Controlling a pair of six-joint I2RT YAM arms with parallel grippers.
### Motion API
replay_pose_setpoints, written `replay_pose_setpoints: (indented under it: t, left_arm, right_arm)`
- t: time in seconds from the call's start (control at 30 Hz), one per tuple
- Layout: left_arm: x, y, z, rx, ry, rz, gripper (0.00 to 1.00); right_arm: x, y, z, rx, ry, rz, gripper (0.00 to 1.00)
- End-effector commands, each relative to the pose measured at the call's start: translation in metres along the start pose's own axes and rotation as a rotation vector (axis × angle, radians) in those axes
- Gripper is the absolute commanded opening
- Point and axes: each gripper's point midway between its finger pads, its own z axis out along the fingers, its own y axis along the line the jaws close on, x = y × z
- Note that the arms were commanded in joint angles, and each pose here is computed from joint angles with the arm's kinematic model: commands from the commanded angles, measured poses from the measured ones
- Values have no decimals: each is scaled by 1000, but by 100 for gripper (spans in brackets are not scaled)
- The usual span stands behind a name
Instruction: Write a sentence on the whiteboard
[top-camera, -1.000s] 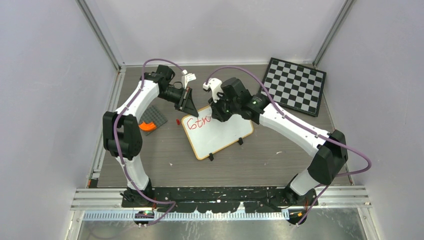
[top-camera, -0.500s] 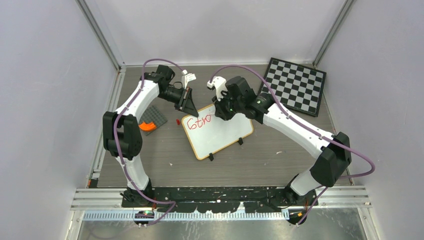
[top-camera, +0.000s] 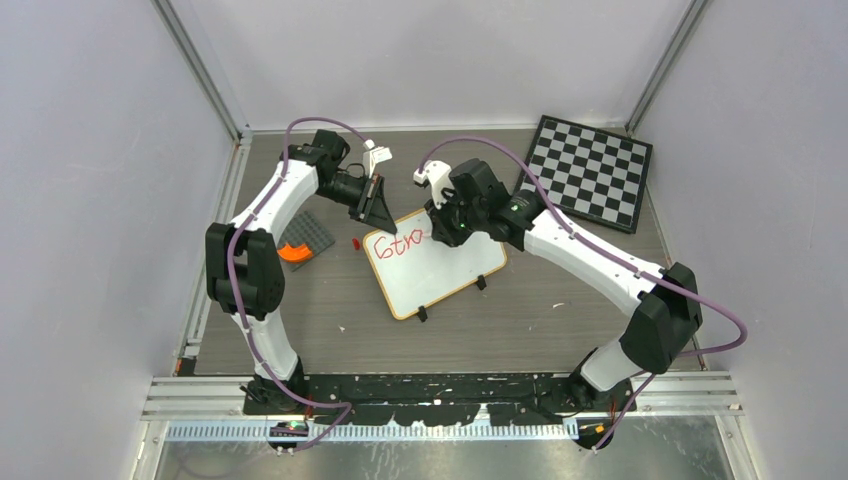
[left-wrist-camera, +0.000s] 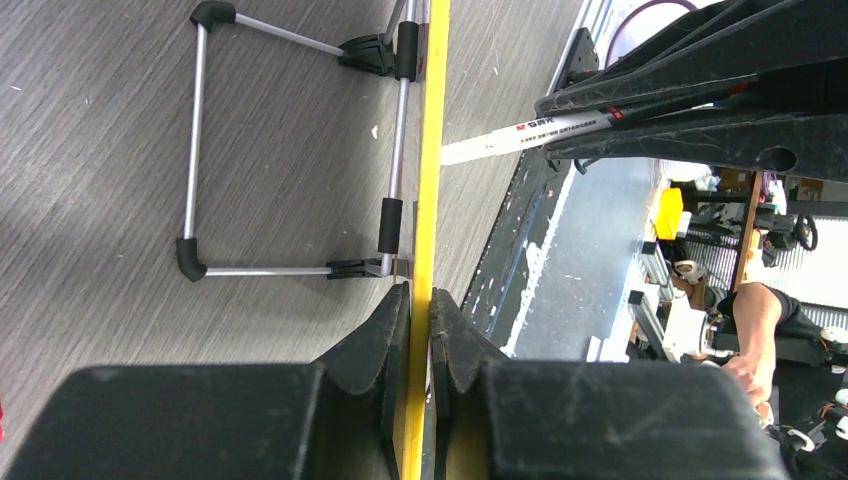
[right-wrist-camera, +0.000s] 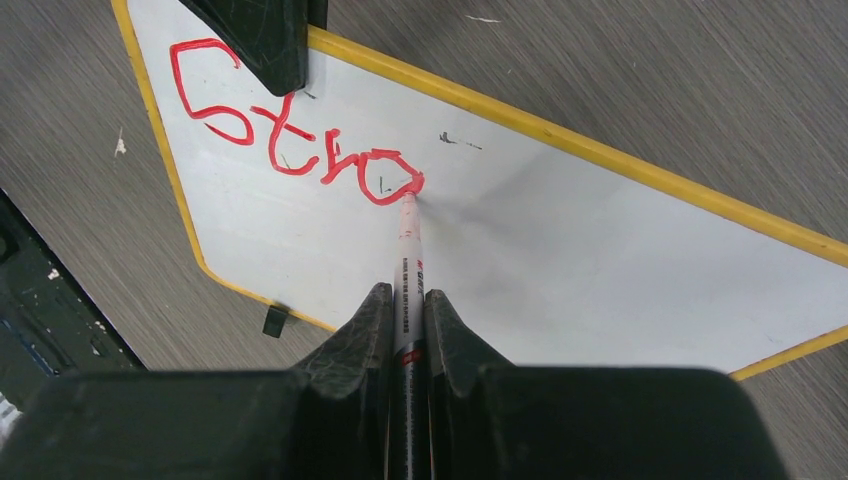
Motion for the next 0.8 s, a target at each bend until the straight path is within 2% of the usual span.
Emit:
replay_pose_setpoints:
  t: [0.0, 0.37, 0.77]
  left_arm:
    - [-2, -7, -3, -4, 4, 4, 0]
    - [-4, -6, -3, -4, 3, 7, 0]
    - [-5, -3, -1, -4, 4, 4, 0]
  right_arm:
    - [-10, 1, -6, 1, -44, -11, 0]
    - [-36, -11, -9, 41, -94, -12, 0]
    - [-23, -22, -6, 60, -67, 13, 0]
